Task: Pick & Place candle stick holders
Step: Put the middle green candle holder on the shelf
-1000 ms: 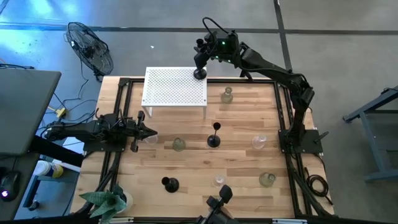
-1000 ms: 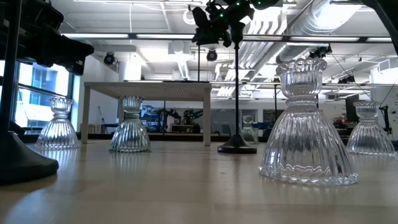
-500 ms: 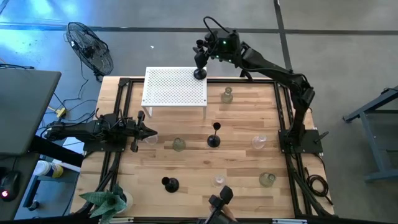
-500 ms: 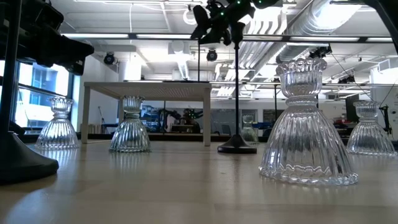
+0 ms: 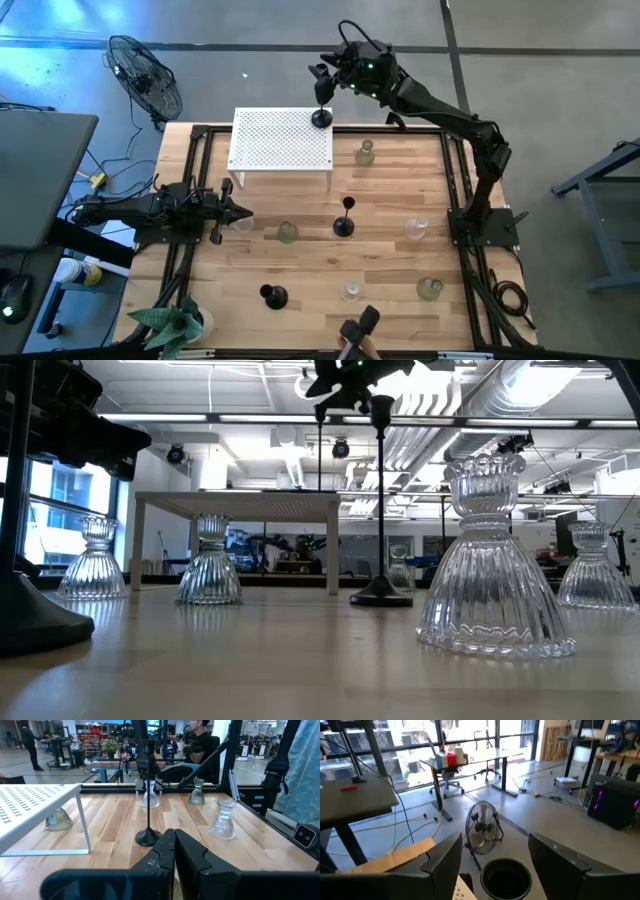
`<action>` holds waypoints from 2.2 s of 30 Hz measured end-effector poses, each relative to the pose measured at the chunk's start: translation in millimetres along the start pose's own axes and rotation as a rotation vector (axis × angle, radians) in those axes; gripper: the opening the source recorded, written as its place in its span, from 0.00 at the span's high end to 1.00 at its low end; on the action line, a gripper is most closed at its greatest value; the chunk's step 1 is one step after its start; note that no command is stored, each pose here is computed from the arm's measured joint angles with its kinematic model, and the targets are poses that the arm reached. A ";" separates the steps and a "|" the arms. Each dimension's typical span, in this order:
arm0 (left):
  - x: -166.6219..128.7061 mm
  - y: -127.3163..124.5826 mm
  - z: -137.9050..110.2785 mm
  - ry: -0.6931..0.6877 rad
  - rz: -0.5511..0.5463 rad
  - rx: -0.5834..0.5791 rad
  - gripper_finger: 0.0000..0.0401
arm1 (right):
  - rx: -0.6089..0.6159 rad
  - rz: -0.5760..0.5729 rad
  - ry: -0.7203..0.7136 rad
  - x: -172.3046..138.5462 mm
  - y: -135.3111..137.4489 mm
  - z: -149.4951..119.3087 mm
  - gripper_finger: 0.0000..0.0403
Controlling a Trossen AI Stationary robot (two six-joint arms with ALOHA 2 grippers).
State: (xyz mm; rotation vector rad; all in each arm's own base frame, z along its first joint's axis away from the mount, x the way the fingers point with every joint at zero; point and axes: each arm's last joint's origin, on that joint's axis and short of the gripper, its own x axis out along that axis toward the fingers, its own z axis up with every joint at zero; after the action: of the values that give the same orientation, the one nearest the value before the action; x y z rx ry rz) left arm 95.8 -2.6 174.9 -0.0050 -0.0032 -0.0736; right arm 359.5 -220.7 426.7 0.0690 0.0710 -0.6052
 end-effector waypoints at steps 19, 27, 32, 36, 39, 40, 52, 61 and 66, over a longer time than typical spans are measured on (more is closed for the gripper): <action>4.0 0.5 -4.8 0.062 0.012 -0.100 1.00 | -0.195 0.060 0.079 -127.0 40.7 -33.0 0.96; 16.0 4.7 1.3 0.171 0.136 -0.117 1.00 | -0.116 0.058 -0.009 -183.5 33.8 -116.3 0.99; 32.5 5.8 19.0 0.239 0.146 -0.130 1.00 | -0.069 0.085 -0.075 -203.8 34.7 -148.4 0.99; 52.8 7.1 34.8 0.306 0.151 -0.136 1.00 | -0.034 0.098 -0.090 -211.0 35.4 -170.4 0.99; 70.4 6.8 41.9 0.374 0.108 -0.151 0.99 | -0.017 0.093 -0.064 -213.5 36.3 -189.1 0.99; 76.5 6.8 44.3 0.397 0.097 -0.154 0.98 | -0.013 0.095 -0.062 -214.6 36.9 -194.6 1.00; 135.0 7.7 52.9 0.706 0.029 -0.213 0.51 | -0.020 0.130 -0.119 -224.1 46.0 -211.5 1.00; 146.7 -1.0 44.8 0.786 0.045 -0.171 0.18 | -0.066 0.160 -0.127 -226.9 51.9 -211.5 1.00; 148.9 -13.9 40.5 0.796 0.113 -0.057 0.11 | -0.066 0.160 -0.130 -226.9 51.9 -211.1 1.00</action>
State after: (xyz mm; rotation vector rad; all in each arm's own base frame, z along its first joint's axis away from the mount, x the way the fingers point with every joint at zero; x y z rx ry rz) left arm 243.2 -27.2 216.0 -0.0325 0.7944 0.0415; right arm 193.3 -31.7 238.5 -0.0283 -0.0405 -0.4462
